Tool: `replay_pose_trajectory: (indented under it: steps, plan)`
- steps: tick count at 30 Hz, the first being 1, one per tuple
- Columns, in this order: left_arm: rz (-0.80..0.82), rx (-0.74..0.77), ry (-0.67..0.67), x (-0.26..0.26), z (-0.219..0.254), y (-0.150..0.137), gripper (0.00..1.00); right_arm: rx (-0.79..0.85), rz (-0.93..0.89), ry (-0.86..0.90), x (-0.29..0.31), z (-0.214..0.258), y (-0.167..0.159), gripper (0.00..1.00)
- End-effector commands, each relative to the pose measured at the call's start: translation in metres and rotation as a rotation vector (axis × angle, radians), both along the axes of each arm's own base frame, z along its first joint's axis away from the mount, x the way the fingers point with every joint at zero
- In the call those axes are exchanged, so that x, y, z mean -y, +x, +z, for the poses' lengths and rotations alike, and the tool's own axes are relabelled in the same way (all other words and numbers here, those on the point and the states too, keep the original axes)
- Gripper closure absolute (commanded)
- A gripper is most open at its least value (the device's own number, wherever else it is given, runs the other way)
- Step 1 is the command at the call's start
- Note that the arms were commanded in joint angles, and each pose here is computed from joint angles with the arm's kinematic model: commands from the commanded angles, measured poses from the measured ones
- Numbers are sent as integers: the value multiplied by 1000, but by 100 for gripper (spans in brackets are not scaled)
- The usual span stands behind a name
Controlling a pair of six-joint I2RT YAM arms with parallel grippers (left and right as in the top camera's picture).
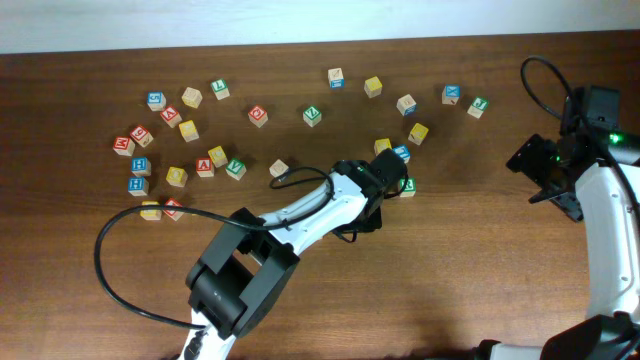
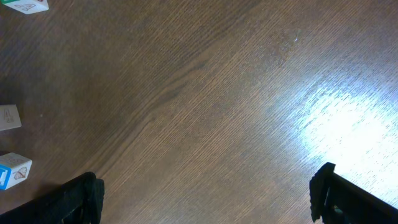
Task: Spell out RSS
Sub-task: 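Lower the held S block onto the table beside the first S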
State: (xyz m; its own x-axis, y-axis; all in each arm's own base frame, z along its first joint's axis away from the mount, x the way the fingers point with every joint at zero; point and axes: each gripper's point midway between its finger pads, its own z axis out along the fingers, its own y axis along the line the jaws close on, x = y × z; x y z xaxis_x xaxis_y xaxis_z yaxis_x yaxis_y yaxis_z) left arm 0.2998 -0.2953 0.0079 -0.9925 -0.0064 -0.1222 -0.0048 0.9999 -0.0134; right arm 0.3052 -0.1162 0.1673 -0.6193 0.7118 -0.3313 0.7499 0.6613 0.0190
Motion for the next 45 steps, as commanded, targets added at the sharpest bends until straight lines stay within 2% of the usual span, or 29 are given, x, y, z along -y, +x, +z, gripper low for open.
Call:
replay_pose_trajectory:
  steps: [1,4,15,20,23,26,29,34,45]
  plan:
    - [5,5,21,-4,-3,1,56,15,-9,-16,4,6,1,2]
    - [5,1,17,-4,-3,0,52,15,-9,-16,4,6,1,2]
    - [5,23,-7,-3,15,1,49,15,-9,-16,4,6,1,2]
    - [12,95,-73,-3,61,6,48,15,-9,-16,4,6,1,2]
    - [41,158,-133,-16,108,10,48,15,-9,-16,4,6,1,2]
    - [98,153,-91,-53,130,7,49,15,-9,-16,4,6,1,2]
    - [113,76,-20,-73,118,-7,49,15,-9,-16,4,6,1,2]
    - [170,12,16,-84,89,-24,48,15,-9,-16,4,6,1,2]
    - [185,39,-39,-79,41,-24,48,15,-9,-16,4,6,1,2]
